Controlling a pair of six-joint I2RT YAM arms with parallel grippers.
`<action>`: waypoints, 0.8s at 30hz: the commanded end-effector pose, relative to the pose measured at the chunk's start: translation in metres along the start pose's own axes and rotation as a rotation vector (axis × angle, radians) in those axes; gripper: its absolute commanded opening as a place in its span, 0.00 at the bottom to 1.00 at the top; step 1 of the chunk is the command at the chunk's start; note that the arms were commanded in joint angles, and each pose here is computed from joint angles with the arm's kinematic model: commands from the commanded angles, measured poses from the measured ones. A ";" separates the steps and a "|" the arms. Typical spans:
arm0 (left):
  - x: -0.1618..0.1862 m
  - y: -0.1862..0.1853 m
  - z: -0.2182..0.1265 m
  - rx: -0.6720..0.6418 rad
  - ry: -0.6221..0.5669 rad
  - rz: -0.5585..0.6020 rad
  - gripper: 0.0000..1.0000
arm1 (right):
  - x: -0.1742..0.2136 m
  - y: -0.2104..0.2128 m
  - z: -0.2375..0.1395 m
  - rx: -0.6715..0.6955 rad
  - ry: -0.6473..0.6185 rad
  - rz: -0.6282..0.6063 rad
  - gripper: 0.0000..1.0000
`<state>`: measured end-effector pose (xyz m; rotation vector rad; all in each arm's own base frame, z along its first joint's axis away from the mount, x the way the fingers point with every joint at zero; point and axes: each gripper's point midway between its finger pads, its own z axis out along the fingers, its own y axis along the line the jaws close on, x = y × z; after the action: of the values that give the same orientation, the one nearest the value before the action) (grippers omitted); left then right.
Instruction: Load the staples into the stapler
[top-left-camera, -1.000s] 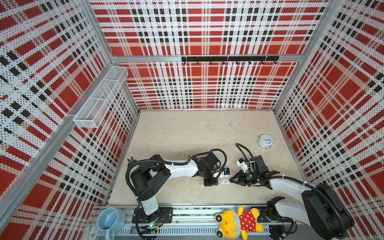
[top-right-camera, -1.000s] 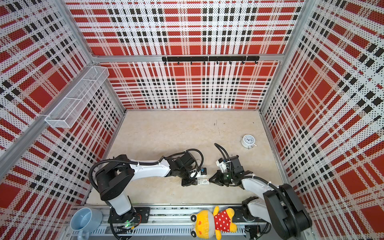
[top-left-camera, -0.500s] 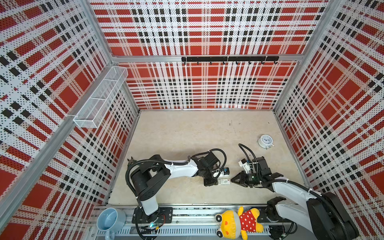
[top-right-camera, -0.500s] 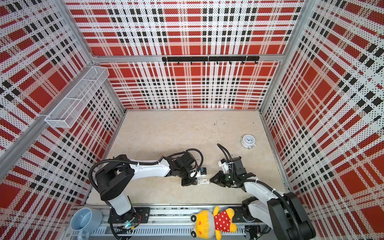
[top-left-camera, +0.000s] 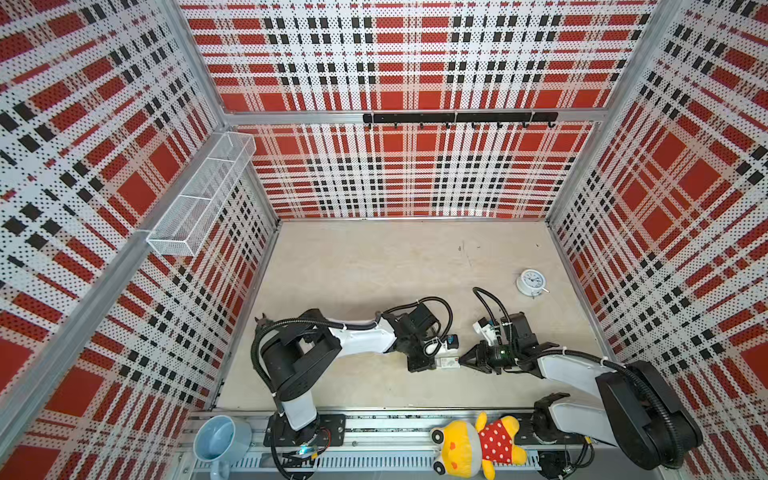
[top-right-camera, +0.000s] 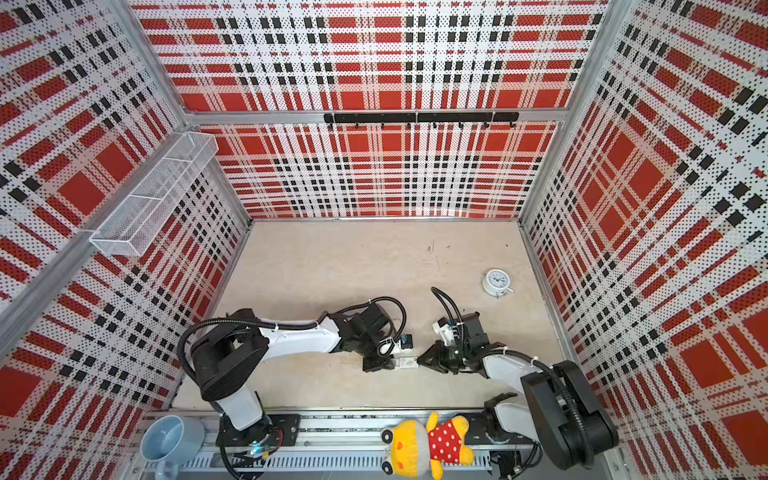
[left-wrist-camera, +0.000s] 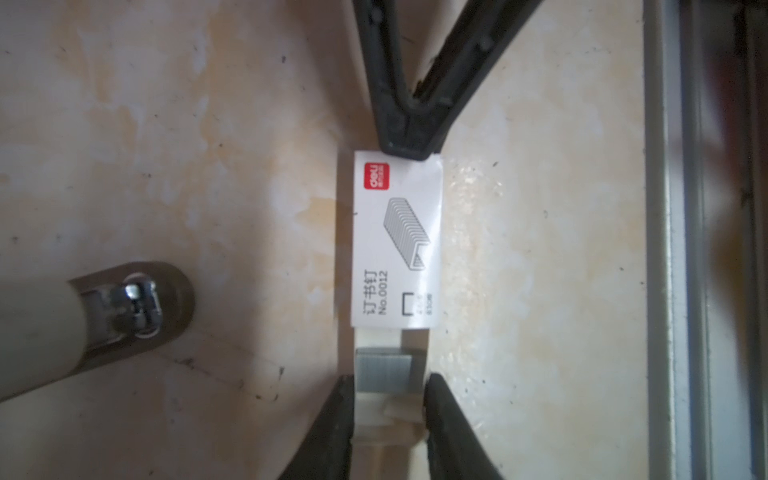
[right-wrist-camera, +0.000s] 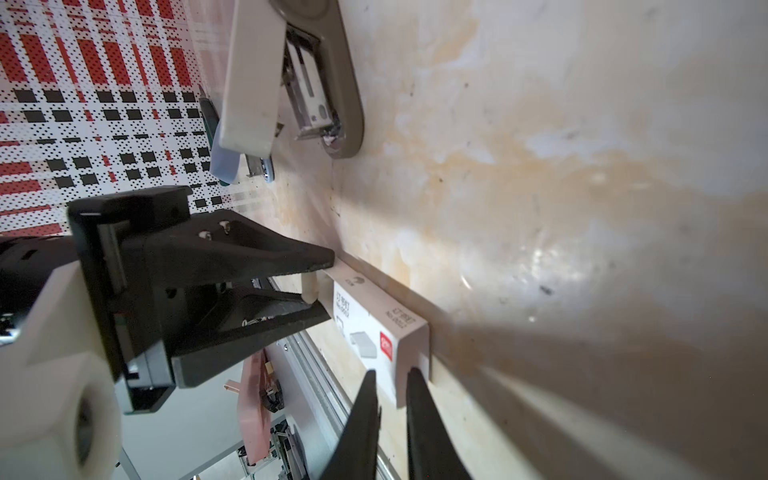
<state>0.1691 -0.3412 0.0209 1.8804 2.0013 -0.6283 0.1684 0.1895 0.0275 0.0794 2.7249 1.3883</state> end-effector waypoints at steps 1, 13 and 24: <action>0.001 0.000 0.001 0.008 -0.004 -0.008 0.31 | -0.008 0.008 0.002 -0.035 -0.007 -0.031 0.16; 0.000 -0.001 0.000 0.010 -0.008 -0.006 0.31 | -0.005 0.007 0.005 -0.049 0.014 -0.020 0.13; -0.002 -0.002 0.000 0.011 -0.014 0.000 0.31 | -0.005 0.005 0.008 -0.049 0.030 -0.011 0.12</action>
<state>0.1691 -0.3413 0.0210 1.8797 2.0016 -0.6296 0.1656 0.1939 0.0208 0.0797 2.7474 1.4450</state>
